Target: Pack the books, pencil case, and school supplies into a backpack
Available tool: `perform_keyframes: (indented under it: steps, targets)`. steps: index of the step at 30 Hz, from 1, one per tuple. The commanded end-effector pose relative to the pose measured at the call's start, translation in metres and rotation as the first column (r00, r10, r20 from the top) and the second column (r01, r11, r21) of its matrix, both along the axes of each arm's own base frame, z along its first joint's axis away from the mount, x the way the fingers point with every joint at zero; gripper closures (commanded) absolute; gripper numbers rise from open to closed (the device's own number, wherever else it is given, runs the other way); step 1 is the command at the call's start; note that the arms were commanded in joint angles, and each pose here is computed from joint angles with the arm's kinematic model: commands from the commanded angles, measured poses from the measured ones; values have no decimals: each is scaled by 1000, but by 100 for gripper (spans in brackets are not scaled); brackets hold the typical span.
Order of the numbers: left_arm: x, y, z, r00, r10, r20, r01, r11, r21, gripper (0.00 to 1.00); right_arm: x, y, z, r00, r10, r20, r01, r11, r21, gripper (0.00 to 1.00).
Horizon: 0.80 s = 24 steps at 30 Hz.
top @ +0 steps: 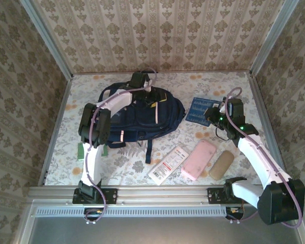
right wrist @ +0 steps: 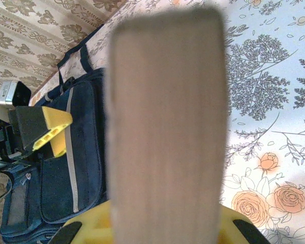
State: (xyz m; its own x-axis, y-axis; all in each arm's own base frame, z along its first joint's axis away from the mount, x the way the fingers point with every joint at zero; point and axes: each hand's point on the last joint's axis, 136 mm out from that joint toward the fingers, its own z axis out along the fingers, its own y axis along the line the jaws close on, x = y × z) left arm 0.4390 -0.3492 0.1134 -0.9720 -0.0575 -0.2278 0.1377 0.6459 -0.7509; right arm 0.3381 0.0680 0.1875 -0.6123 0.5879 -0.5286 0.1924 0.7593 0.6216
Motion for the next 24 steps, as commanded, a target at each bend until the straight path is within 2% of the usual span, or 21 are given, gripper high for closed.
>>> perform_keyframes:
  steps: [1,11,15,17,24]
  targets:
    - [-11,-12,-2,999,-33,-27,34,999,4,45,6,5,17,999,16,52,-17,1000,19,100]
    - [-23,2,-42,996,-19,-87,28,994,101,63,6,4,24,998,9,63,-11,999,34,100]
    - [-24,3,-48,992,-82,-91,94,986,137,89,4,3,27,997,7,72,-10,999,38,100]
    - [-23,1,-32,990,-129,-63,137,981,139,99,2,4,30,997,10,76,-13,999,35,100]
    - [-27,1,87,960,-237,148,221,968,118,100,1,4,40,996,7,92,-11,999,45,100]
